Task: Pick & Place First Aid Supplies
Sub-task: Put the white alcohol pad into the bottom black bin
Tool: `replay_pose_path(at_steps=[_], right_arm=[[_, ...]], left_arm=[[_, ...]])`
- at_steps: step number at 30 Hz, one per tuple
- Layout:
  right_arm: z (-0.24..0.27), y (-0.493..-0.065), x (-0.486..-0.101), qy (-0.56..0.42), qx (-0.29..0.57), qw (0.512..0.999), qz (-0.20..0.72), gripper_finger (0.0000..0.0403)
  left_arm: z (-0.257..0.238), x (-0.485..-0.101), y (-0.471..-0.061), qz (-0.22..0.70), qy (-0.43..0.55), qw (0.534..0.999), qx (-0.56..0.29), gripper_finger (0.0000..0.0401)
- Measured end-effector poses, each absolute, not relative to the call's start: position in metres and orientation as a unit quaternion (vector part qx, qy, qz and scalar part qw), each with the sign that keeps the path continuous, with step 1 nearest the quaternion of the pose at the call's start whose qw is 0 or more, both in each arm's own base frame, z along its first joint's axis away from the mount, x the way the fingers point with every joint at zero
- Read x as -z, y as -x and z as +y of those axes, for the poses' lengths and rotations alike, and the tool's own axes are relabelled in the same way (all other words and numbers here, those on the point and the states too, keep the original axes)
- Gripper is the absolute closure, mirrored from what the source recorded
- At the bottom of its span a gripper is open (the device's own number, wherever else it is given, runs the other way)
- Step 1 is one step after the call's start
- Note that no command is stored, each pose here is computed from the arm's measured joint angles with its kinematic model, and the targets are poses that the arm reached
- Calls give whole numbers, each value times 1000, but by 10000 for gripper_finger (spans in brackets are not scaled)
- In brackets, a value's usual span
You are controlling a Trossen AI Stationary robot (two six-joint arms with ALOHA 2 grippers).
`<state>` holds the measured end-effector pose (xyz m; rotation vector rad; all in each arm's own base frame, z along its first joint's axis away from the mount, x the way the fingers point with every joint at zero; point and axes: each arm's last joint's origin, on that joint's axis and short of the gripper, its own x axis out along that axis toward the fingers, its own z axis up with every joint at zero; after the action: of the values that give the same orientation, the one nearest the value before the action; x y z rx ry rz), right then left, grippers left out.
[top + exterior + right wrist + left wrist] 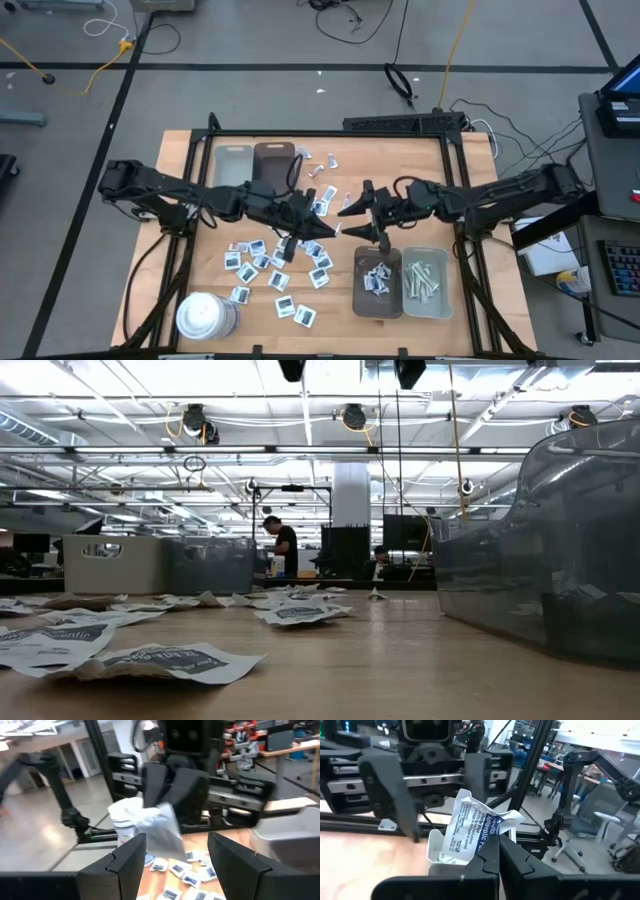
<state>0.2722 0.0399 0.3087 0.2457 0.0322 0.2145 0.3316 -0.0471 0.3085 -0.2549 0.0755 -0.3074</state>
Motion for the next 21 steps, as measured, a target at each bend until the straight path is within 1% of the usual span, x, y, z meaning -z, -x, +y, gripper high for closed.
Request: replay_pose_path(at_steps=[5, 7, 9, 11, 16, 17, 21], right_arm=[[46, -275, -306, -135, -116, 984, 19, 197], [47, -275, -306, -135, -118, 983, 20, 207], [48, -274, -307, -135, -120, 983, 16, 231], [48, -274, -307, -136, -121, 983, 17, 266], [49, -274, -307, -145, -134, 980, 21, 377], [49, -274, -307, -145, -139, 979, 22, 389], [49, -274, -306, -166, -141, 975, 31, 399]], left_arm=[[-48, -302, -335, 48, 131, 979, 148, 401], [-48, -304, -335, 43, 133, 979, 149, 401], [-48, -304, -334, 44, 135, 979, 150, 401], [-48, -303, -335, 47, 136, 978, 149, 401], [-47, -304, -335, 47, 141, 978, 147, 401], [-47, -304, -335, 47, 144, 977, 147, 401], [-47, -303, -335, 53, 161, 975, 145, 395]])
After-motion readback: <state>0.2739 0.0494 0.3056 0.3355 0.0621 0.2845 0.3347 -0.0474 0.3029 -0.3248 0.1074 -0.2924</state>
